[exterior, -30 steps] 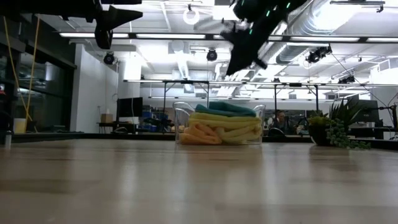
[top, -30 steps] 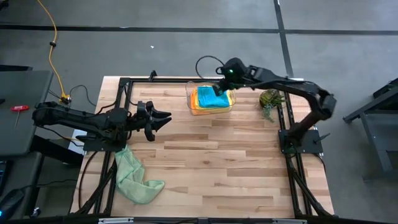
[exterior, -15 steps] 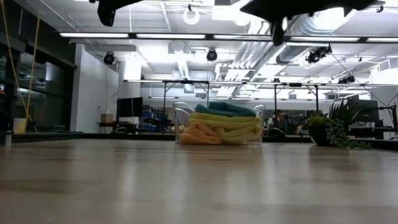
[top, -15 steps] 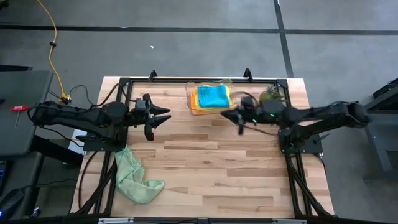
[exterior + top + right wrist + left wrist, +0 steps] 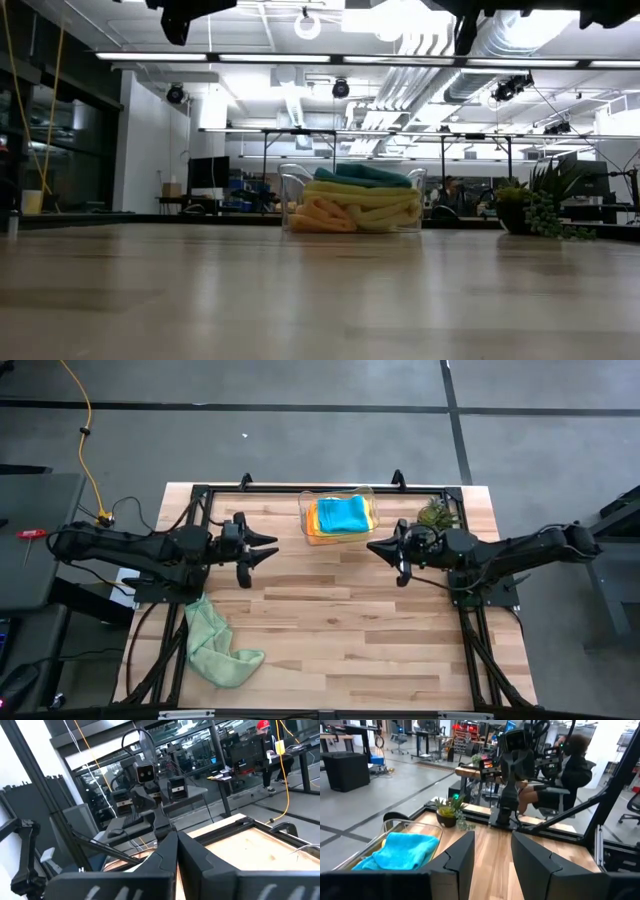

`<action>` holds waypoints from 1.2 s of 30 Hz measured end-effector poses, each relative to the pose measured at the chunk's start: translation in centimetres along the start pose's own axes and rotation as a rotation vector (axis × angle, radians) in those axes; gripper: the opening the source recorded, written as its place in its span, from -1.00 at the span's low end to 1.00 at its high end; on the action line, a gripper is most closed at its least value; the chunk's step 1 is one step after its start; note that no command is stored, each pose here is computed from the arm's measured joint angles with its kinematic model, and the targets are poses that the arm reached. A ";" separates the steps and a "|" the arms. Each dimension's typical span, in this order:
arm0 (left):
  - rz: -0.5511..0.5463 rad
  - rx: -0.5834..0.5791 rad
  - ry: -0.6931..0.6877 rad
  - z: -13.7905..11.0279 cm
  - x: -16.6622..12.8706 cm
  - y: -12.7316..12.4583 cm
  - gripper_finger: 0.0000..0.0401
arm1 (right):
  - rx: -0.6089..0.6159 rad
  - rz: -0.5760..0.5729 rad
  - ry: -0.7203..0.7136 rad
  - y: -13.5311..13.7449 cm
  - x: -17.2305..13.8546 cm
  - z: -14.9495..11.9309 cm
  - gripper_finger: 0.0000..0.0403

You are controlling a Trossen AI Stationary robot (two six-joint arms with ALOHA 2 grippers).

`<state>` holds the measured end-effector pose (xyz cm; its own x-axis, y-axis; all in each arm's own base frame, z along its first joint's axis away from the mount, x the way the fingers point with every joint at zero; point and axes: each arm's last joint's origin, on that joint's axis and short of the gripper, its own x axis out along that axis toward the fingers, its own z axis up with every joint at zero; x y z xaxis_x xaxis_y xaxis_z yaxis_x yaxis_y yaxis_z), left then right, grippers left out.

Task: Fold microfiber towels
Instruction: Fold the light green microfiber towel

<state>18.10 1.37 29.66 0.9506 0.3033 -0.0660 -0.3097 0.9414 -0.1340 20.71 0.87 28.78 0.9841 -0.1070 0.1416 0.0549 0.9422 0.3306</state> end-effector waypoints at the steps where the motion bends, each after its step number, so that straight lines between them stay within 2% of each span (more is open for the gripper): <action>1: 0.000 0.001 0.003 -0.1 0.1 0.0 -0.41 | -0.002 -0.001 0.002 0.0 0.0 0.0 -0.99; 6: -0.005 -0.002 0.029 -0.4 0.7 -0.3 -0.41 | -0.005 -0.004 0.013 0.0 0.0 -0.1 -0.99; 9: -0.026 -0.022 0.099 0.3 0.9 -1.1 -0.38 | -0.005 -0.004 0.013 0.0 0.0 -0.1 -0.99; 12: -0.059 0.014 0.270 1.3 0.8 -2.4 -0.28 | -0.007 -0.007 0.023 -0.1 0.0 -0.2 -0.99; 16: -0.132 0.072 0.591 1.1 -0.2 -4.5 -0.12 | -0.010 -0.013 0.042 -0.1 0.0 -0.4 -0.99; 21: -0.206 0.149 0.991 -2.6 -2.7 -7.1 0.00 | -0.010 -0.016 0.054 -0.2 0.0 -0.5 -0.99; 26: -0.222 0.157 1.249 -7.4 -5.4 -9.1 0.01 | -0.011 -0.018 0.060 -0.2 0.0 -0.6 -0.99; 28: -0.197 0.142 1.313 -9.3 -6.4 -9.5 0.01 | -0.011 -0.019 0.063 -0.2 0.0 -0.6 -0.99; 33: -0.010 0.072 1.408 -12.9 -7.8 -9.4 0.01 | -0.008 -0.032 0.077 -0.3 0.0 -0.8 -0.99; 36: -0.004 0.066 1.396 -13.9 -8.0 -9.6 0.01 | 0.007 -0.053 0.085 -0.4 0.0 -0.9 -0.99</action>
<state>13.22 -12.17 17.72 0.1333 -0.0584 -0.9894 -0.2683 0.9589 -0.0927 20.80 0.81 27.82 0.9907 -0.1286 0.0441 0.1060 0.9338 0.3416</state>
